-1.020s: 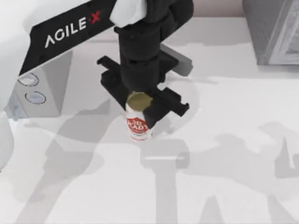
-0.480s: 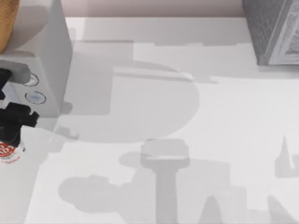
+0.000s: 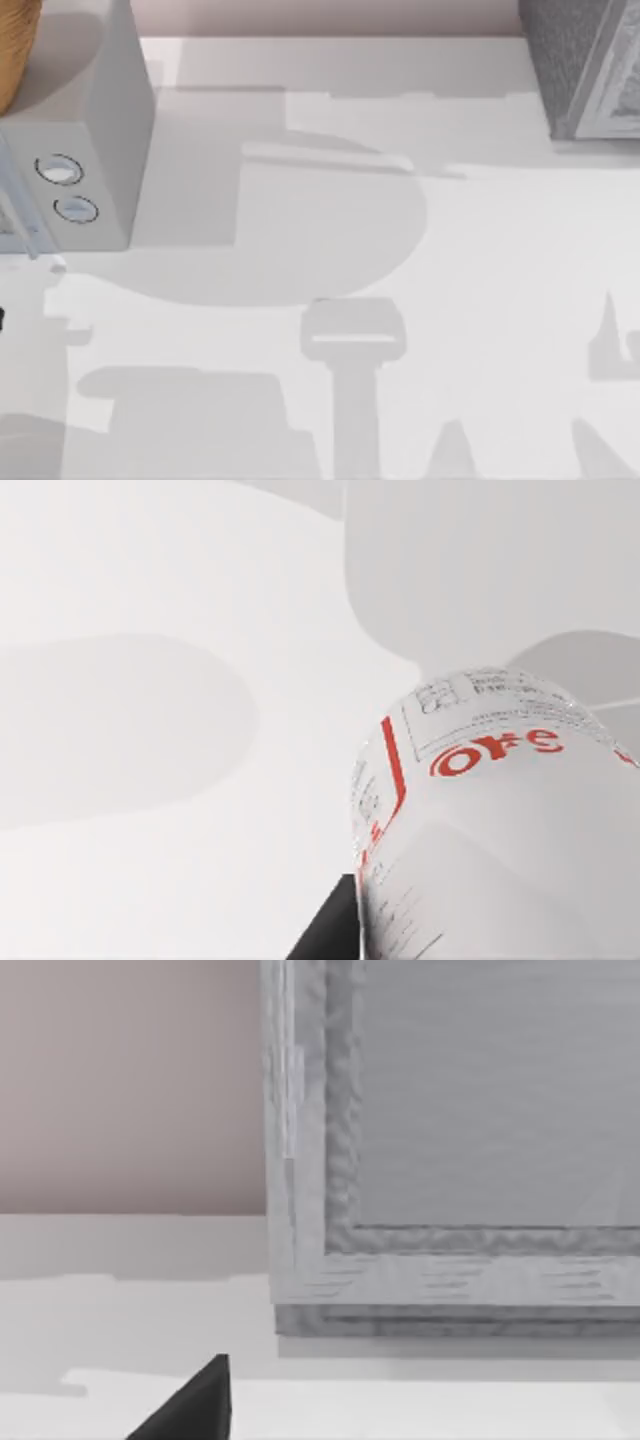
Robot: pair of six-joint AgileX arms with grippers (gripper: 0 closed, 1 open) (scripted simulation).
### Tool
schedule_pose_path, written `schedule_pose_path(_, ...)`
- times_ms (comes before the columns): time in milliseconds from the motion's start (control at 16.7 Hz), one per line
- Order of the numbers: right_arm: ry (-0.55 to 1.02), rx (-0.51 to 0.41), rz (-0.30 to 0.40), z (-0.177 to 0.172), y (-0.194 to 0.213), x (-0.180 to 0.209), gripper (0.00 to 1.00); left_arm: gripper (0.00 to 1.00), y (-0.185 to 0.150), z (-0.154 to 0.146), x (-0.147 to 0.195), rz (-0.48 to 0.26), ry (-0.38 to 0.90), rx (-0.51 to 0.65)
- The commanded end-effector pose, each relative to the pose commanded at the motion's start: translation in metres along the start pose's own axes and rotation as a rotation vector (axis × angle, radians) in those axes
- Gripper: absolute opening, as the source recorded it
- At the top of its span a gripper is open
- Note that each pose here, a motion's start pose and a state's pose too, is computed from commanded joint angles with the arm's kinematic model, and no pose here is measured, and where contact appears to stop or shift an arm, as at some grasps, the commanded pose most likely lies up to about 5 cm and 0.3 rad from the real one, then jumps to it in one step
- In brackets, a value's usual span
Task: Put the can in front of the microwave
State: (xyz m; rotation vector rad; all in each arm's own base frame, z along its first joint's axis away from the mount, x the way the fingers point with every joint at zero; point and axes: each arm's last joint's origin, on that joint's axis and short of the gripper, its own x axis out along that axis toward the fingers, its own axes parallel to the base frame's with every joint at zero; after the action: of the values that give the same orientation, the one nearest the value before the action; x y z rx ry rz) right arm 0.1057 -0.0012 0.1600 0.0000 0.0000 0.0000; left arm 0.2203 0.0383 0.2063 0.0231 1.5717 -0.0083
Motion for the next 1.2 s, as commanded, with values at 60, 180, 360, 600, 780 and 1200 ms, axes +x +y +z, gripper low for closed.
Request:
schedule_pose_path(60, 0.000, 0.000, 0.000, 0.0000, 0.0000, 0.0000, 1.00, 0.00, 0.0000, 0.0000, 0.0000, 0.000, 0.000, 0.000)
schedule_pose_path(180, 0.000, 0.000, 0.000, 0.0000, 0.0000, 0.0000, 1.00, 0.00, -0.0008, 0.0005, 0.0003, -0.001, 0.004, 0.006)
schedule_pose_path(360, 0.000, 0.000, 0.000, 0.0000, 0.0000, 0.0000, 1.00, 0.00, -0.0003, 0.0002, 0.0048, 0.000, 0.001, 0.002)
schedule_pose_path(600, 0.000, 0.000, 0.000, 0.0000, 0.0000, 0.0000, 1.00, 0.00, 0.0000, 0.0000, 0.0080, 0.000, 0.000, 0.000)
schedule_pose_path(780, 0.000, 0.000, 0.000, 0.0000, 0.0000, 0.0000, 1.00, 0.15, 0.0000, 0.0000, 0.0080, 0.000, 0.000, 0.000)
schedule_pose_path(1200, 0.000, 0.000, 0.000, 0.0000, 0.0000, 0.0000, 1.00, 0.68, 0.0000, 0.0000, 0.0080, 0.000, 0.000, 0.000)
